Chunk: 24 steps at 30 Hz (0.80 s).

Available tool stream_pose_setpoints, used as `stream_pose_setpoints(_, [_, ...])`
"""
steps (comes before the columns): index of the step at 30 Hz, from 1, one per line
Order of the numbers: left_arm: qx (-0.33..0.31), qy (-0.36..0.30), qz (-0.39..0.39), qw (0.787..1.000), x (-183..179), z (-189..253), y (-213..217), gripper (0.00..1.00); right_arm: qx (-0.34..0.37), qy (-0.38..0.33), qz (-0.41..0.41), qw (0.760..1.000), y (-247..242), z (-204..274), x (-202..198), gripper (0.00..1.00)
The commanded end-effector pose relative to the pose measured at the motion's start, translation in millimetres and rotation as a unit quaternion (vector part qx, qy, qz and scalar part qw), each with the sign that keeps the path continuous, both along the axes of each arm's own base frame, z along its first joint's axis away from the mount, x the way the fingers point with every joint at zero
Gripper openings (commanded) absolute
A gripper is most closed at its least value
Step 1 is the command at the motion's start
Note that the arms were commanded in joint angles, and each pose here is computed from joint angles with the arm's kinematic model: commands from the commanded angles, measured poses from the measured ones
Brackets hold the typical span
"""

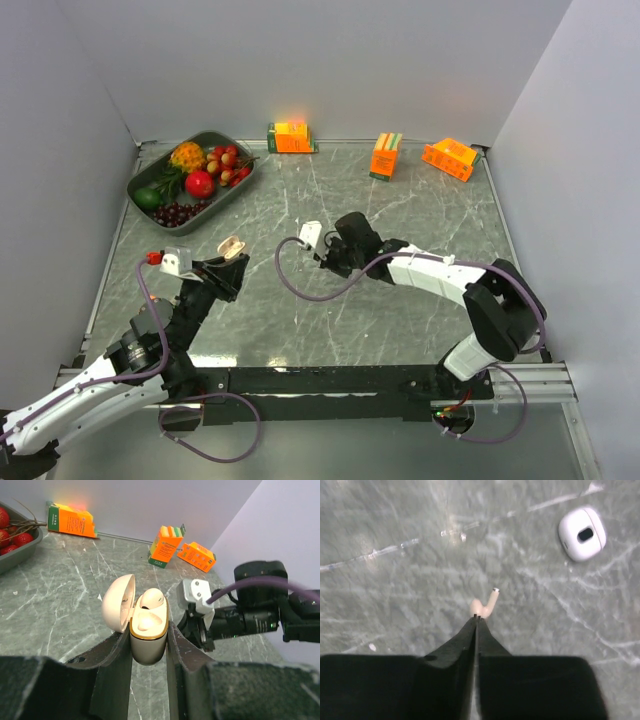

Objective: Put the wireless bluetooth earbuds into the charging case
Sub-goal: Pick up the earbud from the center of the board.

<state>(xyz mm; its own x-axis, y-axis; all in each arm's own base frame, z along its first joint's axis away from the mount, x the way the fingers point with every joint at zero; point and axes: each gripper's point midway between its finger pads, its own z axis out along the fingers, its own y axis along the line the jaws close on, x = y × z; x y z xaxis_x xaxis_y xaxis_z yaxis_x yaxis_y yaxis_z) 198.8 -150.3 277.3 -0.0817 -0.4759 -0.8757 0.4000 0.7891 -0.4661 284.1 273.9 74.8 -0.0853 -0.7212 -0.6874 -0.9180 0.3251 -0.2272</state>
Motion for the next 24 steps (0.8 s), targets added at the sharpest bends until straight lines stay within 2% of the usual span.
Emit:
stream_pose_setpoints(1, [-0.026, -0.026, -0.012, 0.999, -5.2, 24.0, 0.5, 0.01, 0.027, 0.020, 0.077, 0.996, 22.3, 10.0, 0.8, 0.00])
stream_pose_setpoints(5, [-0.023, -0.024, -0.010, 0.999, -4.4, 23.6, 0.8, 0.01, 0.021, 0.051, 0.097, 0.994, 26.9, 4.3, -1.7, 0.00])
stream_pose_setpoints(8, [-0.024, -0.024, -0.009, 0.999, -4.5, 23.6, 1.2, 0.01, 0.020, 0.055, 0.078, 0.995, 28.0, 4.0, 4.2, 0.00])
stream_pose_setpoints(10, [-0.024, -0.025, -0.011, 0.999, -4.9, 23.6, 0.8, 0.01, 0.030, 0.051, 0.046, 0.997, 26.1, 8.6, 11.7, 0.00])
stream_pose_setpoints(13, [-0.026, -0.022, -0.006, 0.999, -4.6, 24.5, 3.0, 0.01, 0.088, 0.011, -0.021, 0.996, 27.6, 35.8, 29.5, 0.00])
stream_pose_setpoints(15, [-0.028, -0.022, -0.003, 0.999, -4.4, 24.7, 4.3, 0.01, 0.129, -0.021, -0.096, 0.987, 23.5, 61.1, 48.8, 0.14])
stream_pose_setpoints(17, [-0.028, -0.019, -0.001, 0.999, -4.5, 24.2, 5.5, 0.01, 0.158, -0.016, -0.149, 0.976, 20.7, 74.7, 55.7, 0.32])
stream_pose_setpoints(18, [-0.027, -0.018, 0.000, 0.999, -4.5, 23.2, 5.6, 0.01, 0.154, -0.003, -0.156, 0.976, 21.9, 72.8, 55.2, 0.45])
stream_pose_setpoints(19, [-0.027, -0.017, 0.000, 0.999, -4.2, 22.8, 5.6, 0.01, 0.134, 0.017, -0.156, 0.978, 23.6, 67.6, 51.2, 0.50])
stream_pose_setpoints(20, [-0.027, -0.017, 0.000, 0.999, -4.3, 22.5, 5.2, 0.01, 0.137, 0.017, -0.158, 0.978, 31.5, 85.9, 60.7, 0.53])
stream_pose_setpoints(21, [-0.026, -0.016, 0.000, 1.000, -4.1, 22.2, 4.7, 0.01, 0.090, 0.073, -0.159, 0.981, 29.4, 57.1, 49.4, 0.56])
stream_pose_setpoints(23, [-0.024, -0.014, -0.001, 1.000, -3.1, 20.7, 3.3, 0.01, 0.075, 0.084, -0.147, 0.983, 37.3, 61.2, 56.4, 0.56])
stream_pose_setpoints(24, [-0.022, -0.013, -0.001, 1.000, -2.9, 19.7, 2.6, 0.01, 0.061, 0.108, -0.138, 0.983, 41.0, 46.5, 52.1, 0.55])
